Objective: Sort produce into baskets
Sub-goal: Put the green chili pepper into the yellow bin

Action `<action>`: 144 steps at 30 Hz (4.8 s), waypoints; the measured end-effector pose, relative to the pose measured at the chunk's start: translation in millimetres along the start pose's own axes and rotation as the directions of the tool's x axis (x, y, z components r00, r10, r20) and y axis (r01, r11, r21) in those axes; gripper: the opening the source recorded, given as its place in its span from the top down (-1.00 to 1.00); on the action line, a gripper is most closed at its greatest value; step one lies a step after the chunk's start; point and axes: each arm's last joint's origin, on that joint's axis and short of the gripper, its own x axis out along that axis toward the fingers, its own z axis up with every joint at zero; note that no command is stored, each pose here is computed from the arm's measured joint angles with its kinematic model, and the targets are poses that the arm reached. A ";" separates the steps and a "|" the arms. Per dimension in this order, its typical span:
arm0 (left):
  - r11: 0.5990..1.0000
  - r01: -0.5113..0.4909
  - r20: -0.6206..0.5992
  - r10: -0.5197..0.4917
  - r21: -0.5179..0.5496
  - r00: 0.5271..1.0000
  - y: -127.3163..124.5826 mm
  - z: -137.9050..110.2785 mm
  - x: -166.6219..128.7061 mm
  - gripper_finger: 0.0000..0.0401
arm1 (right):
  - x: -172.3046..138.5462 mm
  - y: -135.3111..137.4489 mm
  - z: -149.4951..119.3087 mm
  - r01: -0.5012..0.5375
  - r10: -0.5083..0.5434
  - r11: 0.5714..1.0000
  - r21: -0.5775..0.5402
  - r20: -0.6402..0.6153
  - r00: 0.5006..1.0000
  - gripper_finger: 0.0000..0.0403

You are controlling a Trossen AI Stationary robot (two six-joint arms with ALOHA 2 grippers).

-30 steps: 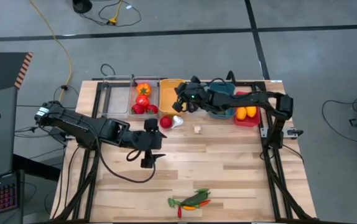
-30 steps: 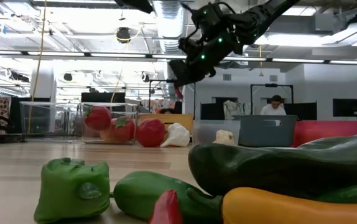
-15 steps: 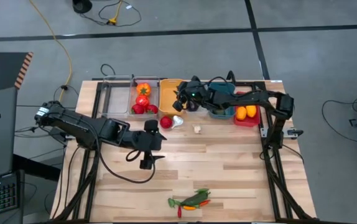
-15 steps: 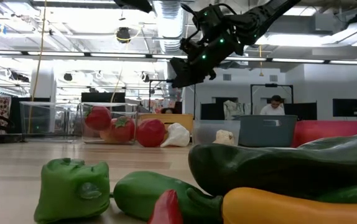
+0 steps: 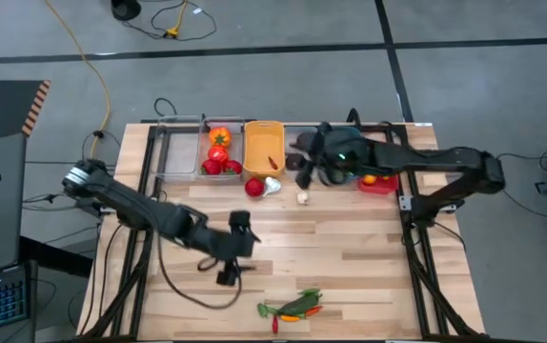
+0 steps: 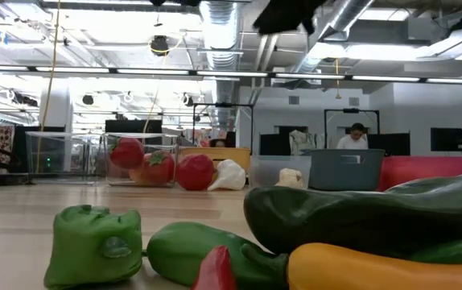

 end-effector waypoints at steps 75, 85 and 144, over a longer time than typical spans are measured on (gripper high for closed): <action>0.973 0.197 -0.197 -0.171 0.121 0.965 -107.2 -78.8 163.0 -0.01 | -84.0 218.7 -120.9 -0.497 0.453 0.868 0.002 -0.415 0.789 0.23; 0.973 0.196 -0.197 -0.170 0.120 0.966 -107.0 -78.8 163.1 -0.01 | -84.1 218.7 -120.7 -0.497 0.453 0.868 0.002 -0.415 0.789 0.23; 0.840 -0.542 -0.300 0.525 0.032 0.796 252.7 -48.1 28.4 0.18 | -83.7 215.8 -123.1 -0.484 0.428 0.875 -0.016 -0.441 0.789 0.23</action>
